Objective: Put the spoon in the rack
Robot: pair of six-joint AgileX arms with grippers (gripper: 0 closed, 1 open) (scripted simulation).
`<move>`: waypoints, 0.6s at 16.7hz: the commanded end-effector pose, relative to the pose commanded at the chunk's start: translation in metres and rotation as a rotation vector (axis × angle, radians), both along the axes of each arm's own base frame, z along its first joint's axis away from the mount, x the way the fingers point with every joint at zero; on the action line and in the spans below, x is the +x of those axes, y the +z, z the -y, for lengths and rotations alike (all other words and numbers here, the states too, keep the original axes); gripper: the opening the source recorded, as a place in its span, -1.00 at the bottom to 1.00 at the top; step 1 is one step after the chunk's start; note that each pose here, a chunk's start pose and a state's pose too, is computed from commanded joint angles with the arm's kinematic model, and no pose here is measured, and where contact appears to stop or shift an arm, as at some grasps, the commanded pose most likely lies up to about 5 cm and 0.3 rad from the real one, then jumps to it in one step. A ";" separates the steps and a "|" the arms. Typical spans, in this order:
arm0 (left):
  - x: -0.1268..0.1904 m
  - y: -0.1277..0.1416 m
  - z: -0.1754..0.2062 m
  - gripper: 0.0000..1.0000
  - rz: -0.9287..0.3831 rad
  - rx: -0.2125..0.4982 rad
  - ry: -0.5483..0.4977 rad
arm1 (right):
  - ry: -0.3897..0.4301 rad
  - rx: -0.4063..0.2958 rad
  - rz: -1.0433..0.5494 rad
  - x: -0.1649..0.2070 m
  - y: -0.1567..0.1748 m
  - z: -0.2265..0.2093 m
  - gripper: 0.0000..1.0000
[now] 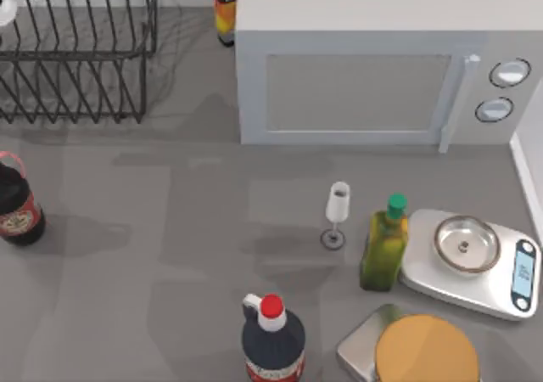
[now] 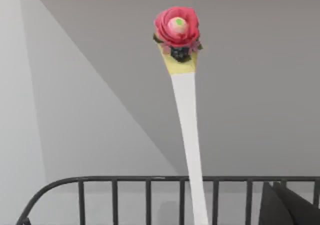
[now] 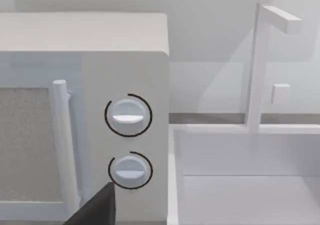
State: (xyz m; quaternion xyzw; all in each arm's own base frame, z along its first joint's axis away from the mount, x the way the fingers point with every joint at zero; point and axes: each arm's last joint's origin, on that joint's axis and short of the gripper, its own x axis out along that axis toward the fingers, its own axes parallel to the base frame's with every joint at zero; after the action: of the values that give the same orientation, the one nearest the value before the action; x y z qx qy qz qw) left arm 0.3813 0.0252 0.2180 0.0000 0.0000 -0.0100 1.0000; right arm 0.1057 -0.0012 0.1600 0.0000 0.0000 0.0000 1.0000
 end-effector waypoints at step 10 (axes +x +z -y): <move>0.000 0.000 0.000 0.06 0.000 0.000 0.000 | 0.000 0.000 0.000 0.000 0.000 0.000 1.00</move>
State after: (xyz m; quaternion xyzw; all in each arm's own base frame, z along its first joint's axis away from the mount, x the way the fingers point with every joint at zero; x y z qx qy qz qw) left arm 0.3813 0.0252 0.2180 0.0000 0.0000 -0.0100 1.0000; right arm 0.1057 -0.0012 0.1600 0.0000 0.0000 0.0000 1.0000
